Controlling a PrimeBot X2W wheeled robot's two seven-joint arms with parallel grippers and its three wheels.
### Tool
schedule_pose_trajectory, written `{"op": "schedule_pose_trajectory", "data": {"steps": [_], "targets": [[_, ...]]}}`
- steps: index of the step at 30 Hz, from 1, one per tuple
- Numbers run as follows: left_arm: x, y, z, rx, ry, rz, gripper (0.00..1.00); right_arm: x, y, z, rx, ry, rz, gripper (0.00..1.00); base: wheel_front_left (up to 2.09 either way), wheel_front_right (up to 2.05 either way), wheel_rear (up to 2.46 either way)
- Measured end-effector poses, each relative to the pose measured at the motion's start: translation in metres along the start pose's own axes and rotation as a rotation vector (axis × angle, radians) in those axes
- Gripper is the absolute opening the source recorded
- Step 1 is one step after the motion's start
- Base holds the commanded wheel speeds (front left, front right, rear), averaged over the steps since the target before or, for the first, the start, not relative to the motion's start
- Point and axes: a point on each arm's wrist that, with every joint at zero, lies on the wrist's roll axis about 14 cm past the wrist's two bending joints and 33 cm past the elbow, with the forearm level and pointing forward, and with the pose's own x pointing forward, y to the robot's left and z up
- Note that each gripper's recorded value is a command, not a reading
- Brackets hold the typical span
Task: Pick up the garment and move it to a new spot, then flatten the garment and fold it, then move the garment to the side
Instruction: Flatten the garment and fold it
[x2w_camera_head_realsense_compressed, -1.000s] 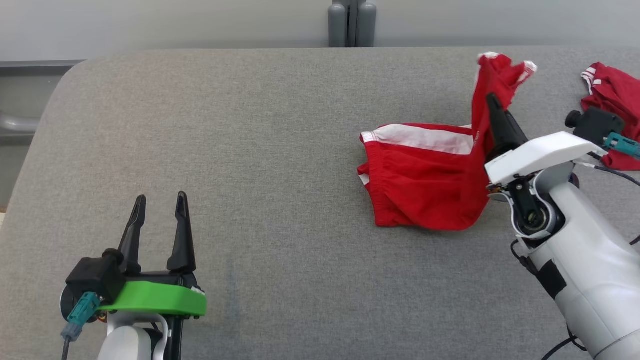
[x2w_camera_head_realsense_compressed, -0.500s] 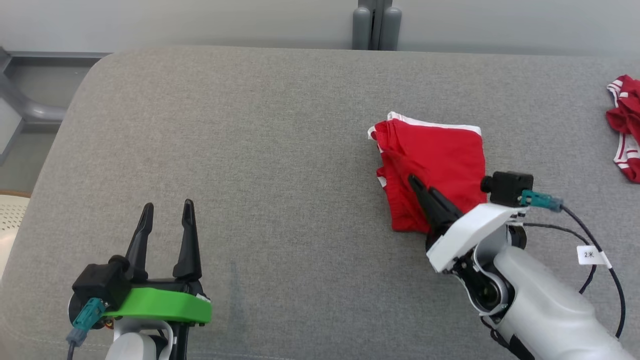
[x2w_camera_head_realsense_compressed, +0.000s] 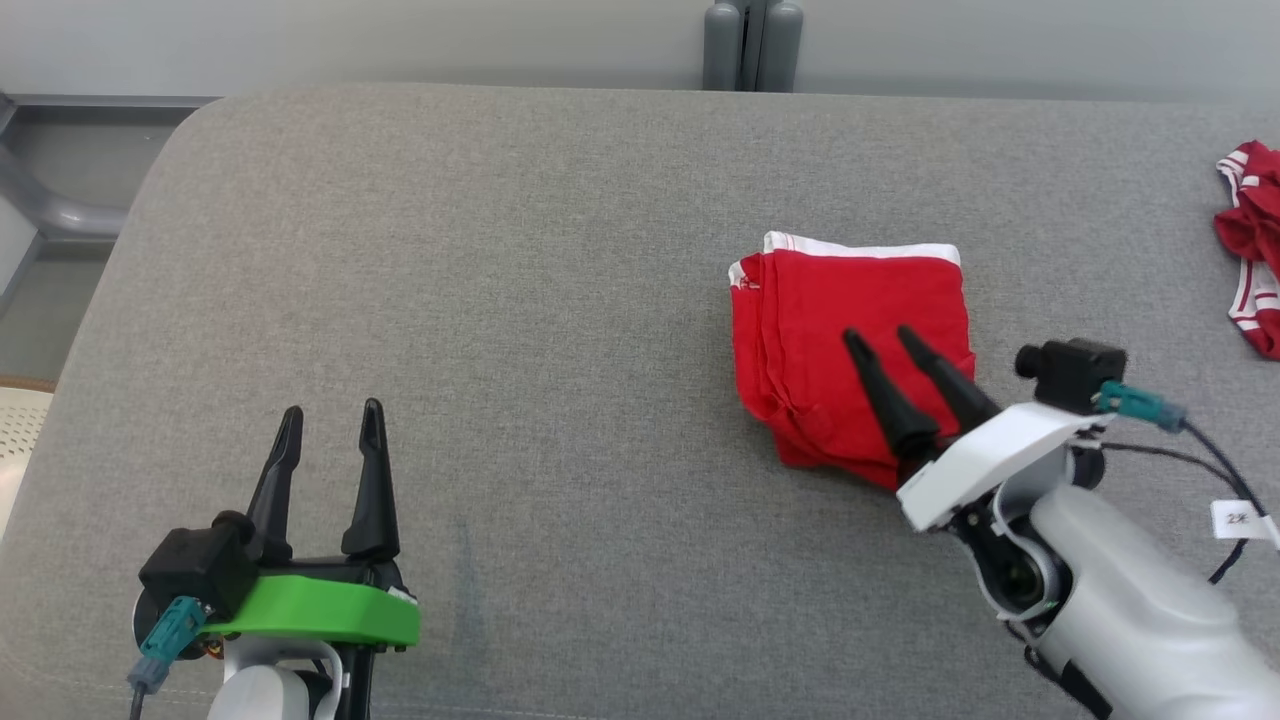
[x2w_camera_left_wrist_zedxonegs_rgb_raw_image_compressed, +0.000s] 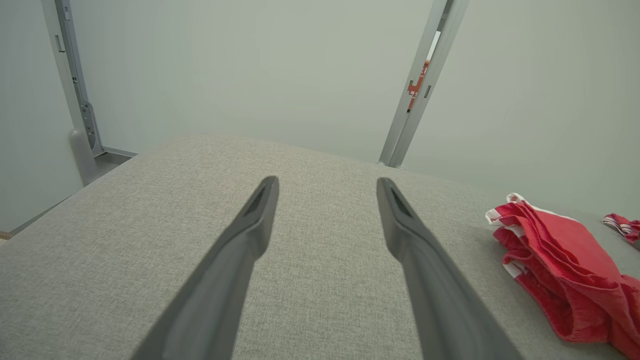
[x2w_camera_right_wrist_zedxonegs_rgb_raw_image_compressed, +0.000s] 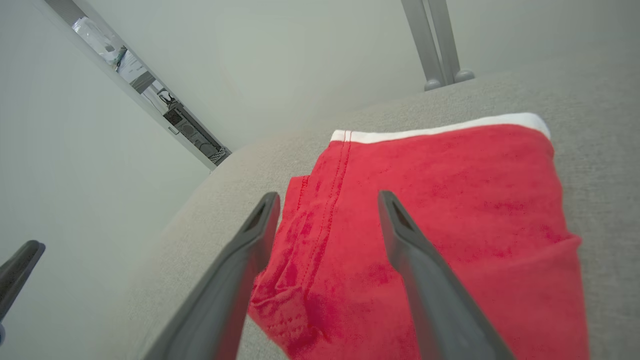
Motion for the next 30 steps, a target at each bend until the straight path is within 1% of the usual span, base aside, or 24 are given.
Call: {"op": "schedule_pose_trajectory", "data": {"steps": [2,6,9,11,12,13,14,19,26,30], "targets": [[0.000,-0.001,0.000,0.001,-0.001,-0.002,1.00,0.001,-0.011,0.021,-0.034,-0.050,-0.020,1.00,0.00,0.00,0.00],[0.001,-0.002,0.001,0.014,-0.002,-0.008,1.00,-0.003,-0.042,0.059,-0.134,-0.130,-0.094,1.00,0.00,0.00,0.00],[0.001,-0.002,0.000,0.016,0.000,-0.009,1.00,-0.006,-0.057,0.068,-0.189,-0.149,-0.139,1.00,0.00,0.00,0.00],[0.001,-0.002,0.000,0.017,0.002,-0.008,1.00,-0.011,-0.069,0.065,-0.195,-0.144,-0.179,1.00,0.00,0.00,0.00],[0.001,-0.002,-0.001,0.018,0.004,-0.009,1.00,-0.013,-0.074,0.059,-0.202,-0.129,-0.196,0.86,0.00,0.00,0.00],[0.001,-0.002,-0.002,0.018,0.006,-0.009,1.00,-0.014,-0.076,0.053,-0.214,-0.110,-0.202,0.63,0.00,0.00,0.00],[0.001,-0.002,-0.002,0.018,0.008,-0.009,1.00,-0.014,-0.077,0.046,-0.219,-0.093,-0.206,0.00,0.00,0.00,0.00],[0.000,0.000,-0.005,0.020,0.016,-0.003,1.00,-0.010,-0.074,0.013,-0.225,-0.010,-0.202,0.00,0.00,0.00,0.00],[0.002,0.001,-0.005,0.025,0.017,-0.001,1.00,-0.002,-0.053,-0.028,-0.215,0.082,-0.149,0.00,0.00,0.00,0.00],[0.002,0.002,-0.005,0.033,0.020,0.000,1.00,0.002,-0.018,-0.063,-0.204,0.154,-0.055,0.00,0.00,0.00,0.00]]}}
